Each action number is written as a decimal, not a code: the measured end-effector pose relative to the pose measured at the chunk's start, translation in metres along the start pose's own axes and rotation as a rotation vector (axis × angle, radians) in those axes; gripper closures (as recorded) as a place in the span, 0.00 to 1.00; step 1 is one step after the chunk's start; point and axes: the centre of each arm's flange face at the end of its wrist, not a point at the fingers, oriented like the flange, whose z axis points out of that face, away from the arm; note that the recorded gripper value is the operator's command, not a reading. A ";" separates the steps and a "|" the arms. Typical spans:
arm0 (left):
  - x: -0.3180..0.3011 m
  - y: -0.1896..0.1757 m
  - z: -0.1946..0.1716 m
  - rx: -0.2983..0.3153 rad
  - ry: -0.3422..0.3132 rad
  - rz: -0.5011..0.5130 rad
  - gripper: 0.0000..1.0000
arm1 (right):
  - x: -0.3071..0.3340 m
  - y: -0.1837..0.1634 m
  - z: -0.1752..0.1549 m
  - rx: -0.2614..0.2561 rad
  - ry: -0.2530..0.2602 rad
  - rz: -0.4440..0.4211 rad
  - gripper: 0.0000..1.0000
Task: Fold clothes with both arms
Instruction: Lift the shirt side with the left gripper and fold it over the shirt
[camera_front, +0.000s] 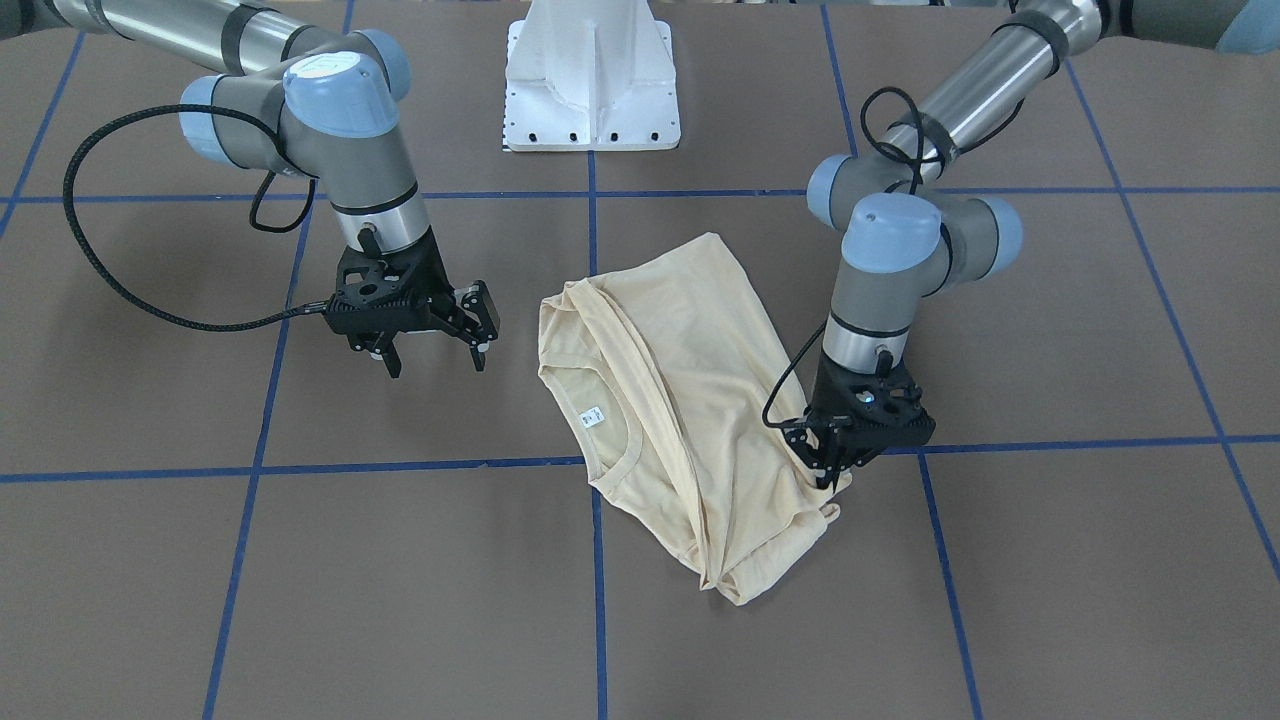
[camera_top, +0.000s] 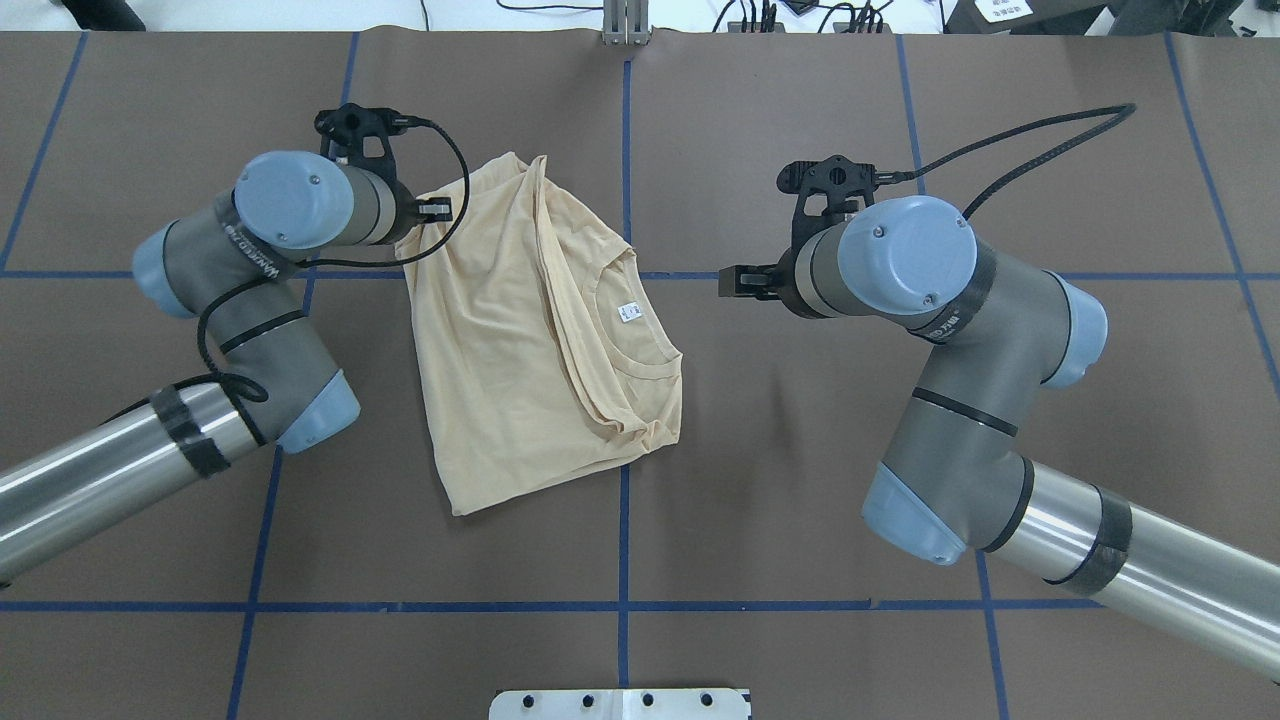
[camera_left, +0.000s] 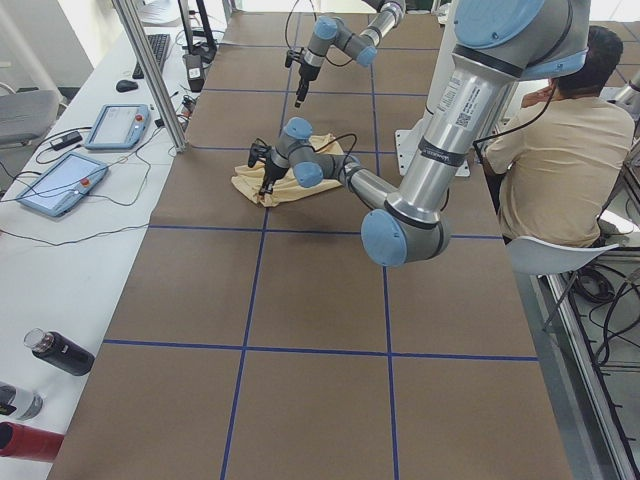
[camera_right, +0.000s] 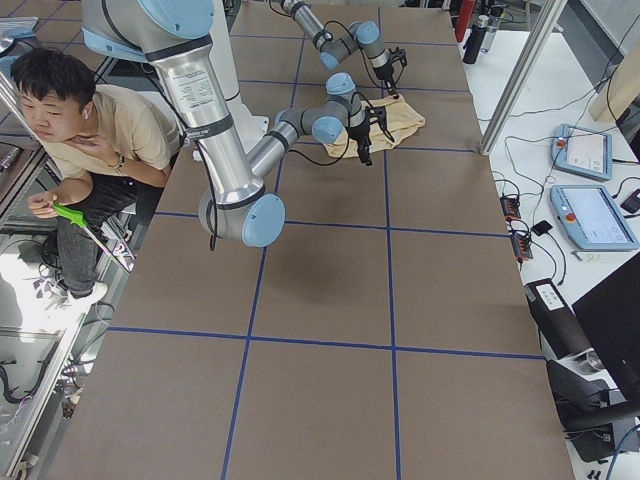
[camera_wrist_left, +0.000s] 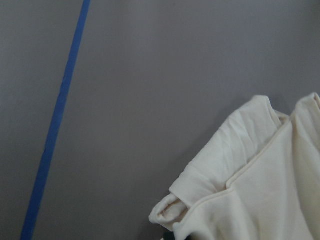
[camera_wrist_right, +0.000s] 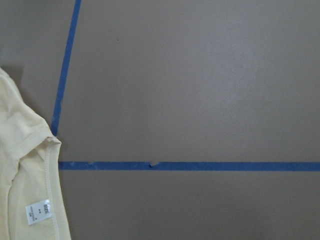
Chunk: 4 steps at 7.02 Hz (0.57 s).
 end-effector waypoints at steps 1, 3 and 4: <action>0.019 -0.021 0.015 0.033 0.043 -0.003 1.00 | -0.001 0.001 0.000 -0.001 -0.002 0.002 0.00; 0.019 -0.058 0.022 0.078 0.052 0.036 1.00 | -0.005 0.006 0.000 -0.005 -0.007 0.005 0.00; 0.010 -0.071 0.021 0.093 0.041 0.063 0.01 | -0.007 0.008 0.000 -0.008 -0.009 0.004 0.00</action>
